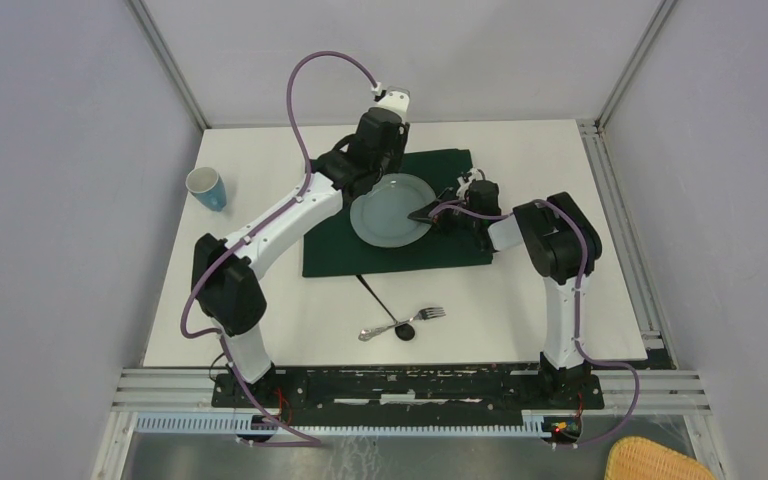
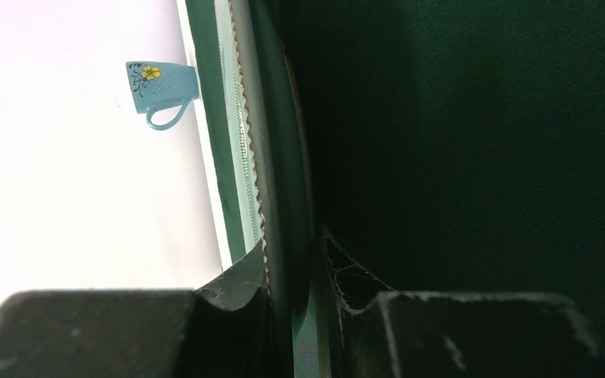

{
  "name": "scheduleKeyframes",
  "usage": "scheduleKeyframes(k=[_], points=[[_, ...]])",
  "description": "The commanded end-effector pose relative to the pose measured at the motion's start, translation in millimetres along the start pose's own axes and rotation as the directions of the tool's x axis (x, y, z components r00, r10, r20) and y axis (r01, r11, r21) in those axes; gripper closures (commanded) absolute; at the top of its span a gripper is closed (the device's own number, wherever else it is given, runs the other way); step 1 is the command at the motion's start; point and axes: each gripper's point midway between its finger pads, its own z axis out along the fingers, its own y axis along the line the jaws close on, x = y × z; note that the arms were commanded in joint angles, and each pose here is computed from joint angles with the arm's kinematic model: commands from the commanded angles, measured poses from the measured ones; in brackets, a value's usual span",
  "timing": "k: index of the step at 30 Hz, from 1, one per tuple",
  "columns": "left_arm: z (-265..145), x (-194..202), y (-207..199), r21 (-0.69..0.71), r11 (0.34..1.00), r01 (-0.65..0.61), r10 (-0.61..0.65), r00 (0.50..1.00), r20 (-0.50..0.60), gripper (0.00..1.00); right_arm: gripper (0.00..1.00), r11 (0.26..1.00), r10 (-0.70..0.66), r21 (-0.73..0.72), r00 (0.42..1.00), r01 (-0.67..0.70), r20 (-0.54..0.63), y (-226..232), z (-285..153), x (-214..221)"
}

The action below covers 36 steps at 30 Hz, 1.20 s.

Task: Set the dinner table for one person
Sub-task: Place the plate on the napkin.

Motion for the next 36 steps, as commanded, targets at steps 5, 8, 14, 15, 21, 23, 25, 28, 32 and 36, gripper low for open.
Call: scheduleKeyframes(k=[5,8,14,15,21,23,25,28,32,36], points=[[-18.0,-27.4,9.6,-0.003,0.997,0.083,-0.082,0.994,0.077,0.52,1.0,0.977,-0.107,-0.18,0.993,0.113,0.043,58.3,7.0,-17.4],[-17.9,-28.0,10.1,-0.002,0.997,0.083,-0.083,0.994,0.078,0.52,1.0,0.977,-0.106,-0.18,0.994,0.111,0.039,59.1,9.0,-17.6],[-19.3,-27.8,10.5,0.0,0.997,0.083,-0.083,0.994,0.078,0.52,1.0,0.98,-0.099,-0.17,0.994,0.104,0.039,55.8,8.9,-16.6],[-19.3,-27.6,10.9,0.0,0.996,0.084,-0.084,0.993,0.077,0.52,0.98,0.98,-0.097,-0.168,0.995,0.102,0.038,55.3,8.9,-16.2],[-19.3,-26.8,10.1,0.006,0.996,0.087,-0.087,0.993,0.075,0.52,0.74,0.982,-0.094,-0.159,0.995,0.099,0.043,56.3,7.7,-17.2],[-19.4,-26.1,10.0,0.008,0.996,0.087,-0.087,0.993,0.074,0.52,0.7,0.983,-0.095,-0.151,0.995,0.101,0.044,56.4,6.7,-17.0],[-19.4,-25.7,9.8,0.01,0.996,0.088,-0.088,0.993,0.073,0.52,0.68,0.984,-0.104,-0.143,0.993,0.11,0.047,57.7,5.0,-17.8],[-19.6,-25.6,8.8,0.014,0.996,0.089,-0.09,0.993,0.074,0.52,0.63,0.986,-0.11,-0.121,0.993,0.116,0.052,57.9,2.7,-18.3],[-20.0,-26.0,9.5,0.014,0.996,0.092,-0.092,0.993,0.075,0.52,0.59,0.989,-0.121,-0.078,0.991,0.126,0.063,55.3,-0.7,-21.0],[-19.8,-26.0,8.9,0.018,0.996,0.091,-0.092,0.993,0.075,0.52,0.58,0.991,-0.127,-0.035,0.989,0.13,0.079,52.2,-4.8,-22.7]])
